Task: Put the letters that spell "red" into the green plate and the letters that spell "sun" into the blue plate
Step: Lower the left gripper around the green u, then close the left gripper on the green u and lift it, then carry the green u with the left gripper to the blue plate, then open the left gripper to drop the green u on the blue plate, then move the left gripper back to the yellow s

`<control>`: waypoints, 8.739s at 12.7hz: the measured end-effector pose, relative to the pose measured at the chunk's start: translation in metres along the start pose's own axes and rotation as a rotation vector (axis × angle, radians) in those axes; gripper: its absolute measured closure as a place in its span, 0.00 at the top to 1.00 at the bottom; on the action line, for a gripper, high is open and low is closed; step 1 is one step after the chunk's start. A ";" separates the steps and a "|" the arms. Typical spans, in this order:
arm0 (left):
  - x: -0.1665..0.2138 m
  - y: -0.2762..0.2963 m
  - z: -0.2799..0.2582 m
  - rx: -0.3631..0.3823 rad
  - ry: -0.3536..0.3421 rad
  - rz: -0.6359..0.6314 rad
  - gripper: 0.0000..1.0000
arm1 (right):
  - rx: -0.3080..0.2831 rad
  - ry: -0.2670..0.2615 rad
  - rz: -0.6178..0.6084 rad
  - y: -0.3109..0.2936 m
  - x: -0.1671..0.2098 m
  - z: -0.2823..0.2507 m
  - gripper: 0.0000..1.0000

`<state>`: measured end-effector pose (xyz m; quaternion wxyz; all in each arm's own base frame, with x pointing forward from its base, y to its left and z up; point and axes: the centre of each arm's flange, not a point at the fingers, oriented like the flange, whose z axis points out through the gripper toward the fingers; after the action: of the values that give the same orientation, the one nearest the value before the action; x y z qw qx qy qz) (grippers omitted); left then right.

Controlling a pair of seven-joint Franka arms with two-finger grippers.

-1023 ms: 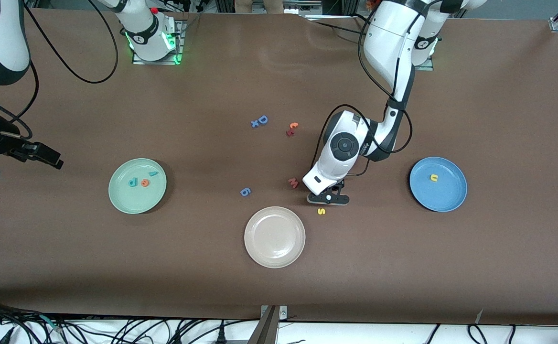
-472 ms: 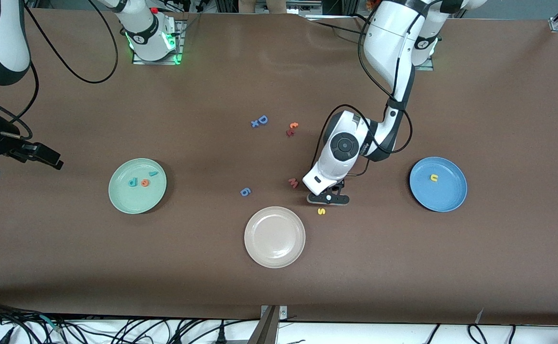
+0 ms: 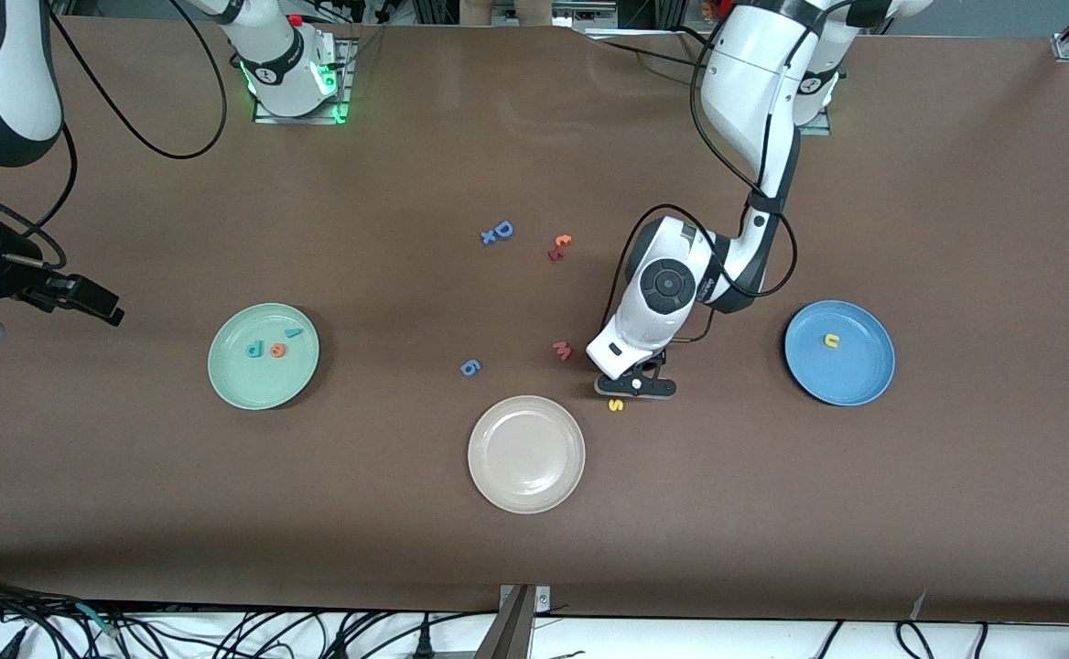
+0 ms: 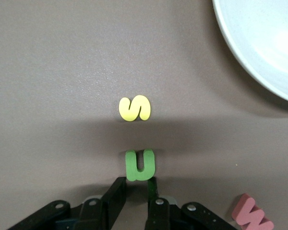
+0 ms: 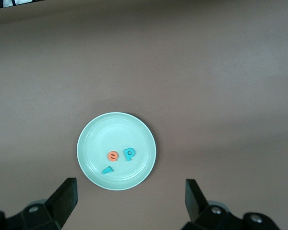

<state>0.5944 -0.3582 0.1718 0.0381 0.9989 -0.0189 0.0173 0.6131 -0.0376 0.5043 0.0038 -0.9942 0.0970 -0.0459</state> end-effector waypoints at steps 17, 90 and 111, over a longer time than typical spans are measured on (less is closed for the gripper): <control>0.011 0.000 -0.005 -0.006 0.006 -0.002 0.34 | 0.000 0.002 0.000 0.000 0.000 0.002 1.00; 0.028 -0.358 -0.080 -0.016 -0.364 0.257 0.45 | 0.059 0.071 -0.036 -0.011 -0.023 -0.078 1.00; 0.070 -0.089 -0.082 -0.056 -0.045 0.143 1.00 | -0.045 -0.022 -0.071 -0.047 -0.041 -0.074 1.00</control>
<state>0.6654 -0.2660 0.2492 0.0643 0.9937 -0.0914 -0.0027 0.5753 0.0169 0.5749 -0.0192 -0.9973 0.0626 -0.0330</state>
